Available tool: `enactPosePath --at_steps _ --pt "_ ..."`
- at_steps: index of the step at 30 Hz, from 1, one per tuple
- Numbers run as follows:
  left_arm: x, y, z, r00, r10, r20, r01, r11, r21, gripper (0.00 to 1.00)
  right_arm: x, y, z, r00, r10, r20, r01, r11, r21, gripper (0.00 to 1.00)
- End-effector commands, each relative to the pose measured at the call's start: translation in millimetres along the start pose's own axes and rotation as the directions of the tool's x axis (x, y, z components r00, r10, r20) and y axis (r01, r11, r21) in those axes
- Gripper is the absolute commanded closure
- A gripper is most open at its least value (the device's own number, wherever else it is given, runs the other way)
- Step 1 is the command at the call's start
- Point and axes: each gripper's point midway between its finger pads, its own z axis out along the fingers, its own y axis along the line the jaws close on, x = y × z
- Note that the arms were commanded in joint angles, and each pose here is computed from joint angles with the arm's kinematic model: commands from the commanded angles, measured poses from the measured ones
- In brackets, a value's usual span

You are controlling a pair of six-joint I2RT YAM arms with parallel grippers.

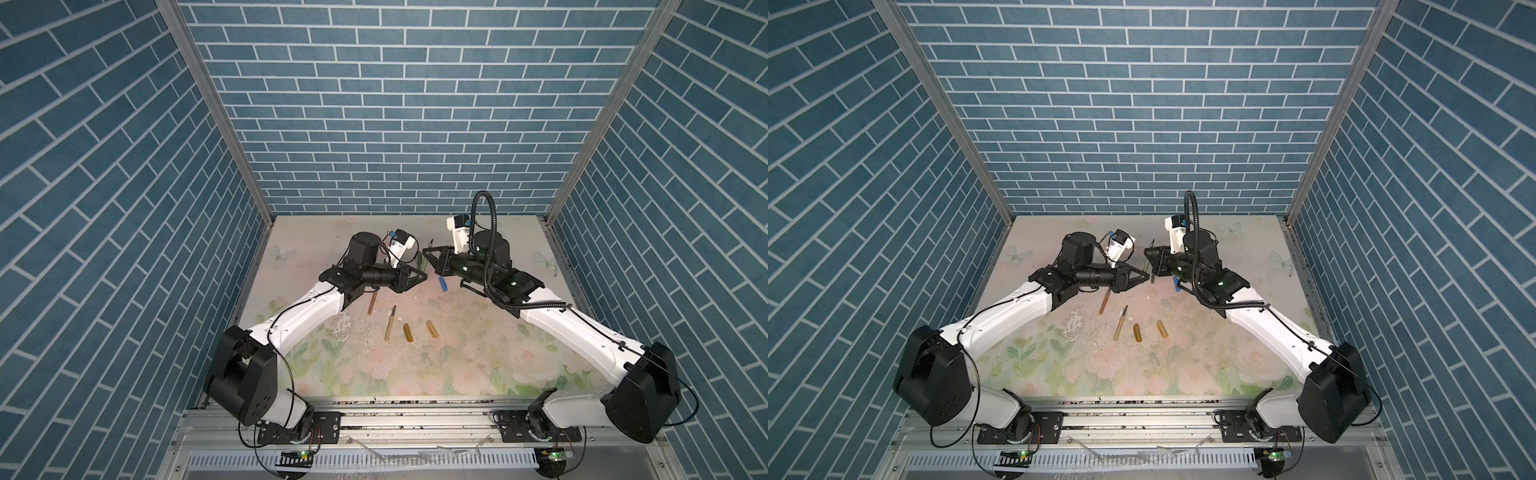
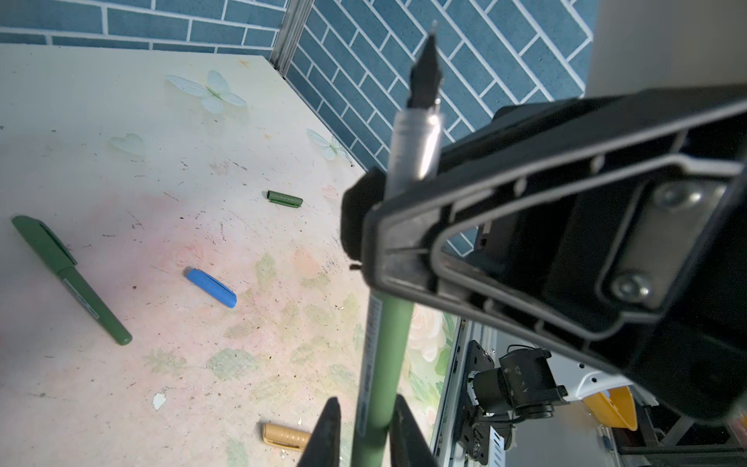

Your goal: Insert the pens into the pen caps

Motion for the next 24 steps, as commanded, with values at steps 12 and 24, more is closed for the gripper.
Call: enactPosePath --at_steps 12,24 --pt "-12 -3 -4 0.998 0.038 0.049 -0.037 0.999 -0.025 1.0 -17 15 -5 0.999 0.034 0.041 -0.032 0.999 -0.042 0.66" --pt "-18 25 -27 0.982 0.094 0.163 -0.049 0.964 -0.26 1.0 -2 -55 -84 0.997 0.064 -0.048 -0.035 0.89 0.455 0.58"
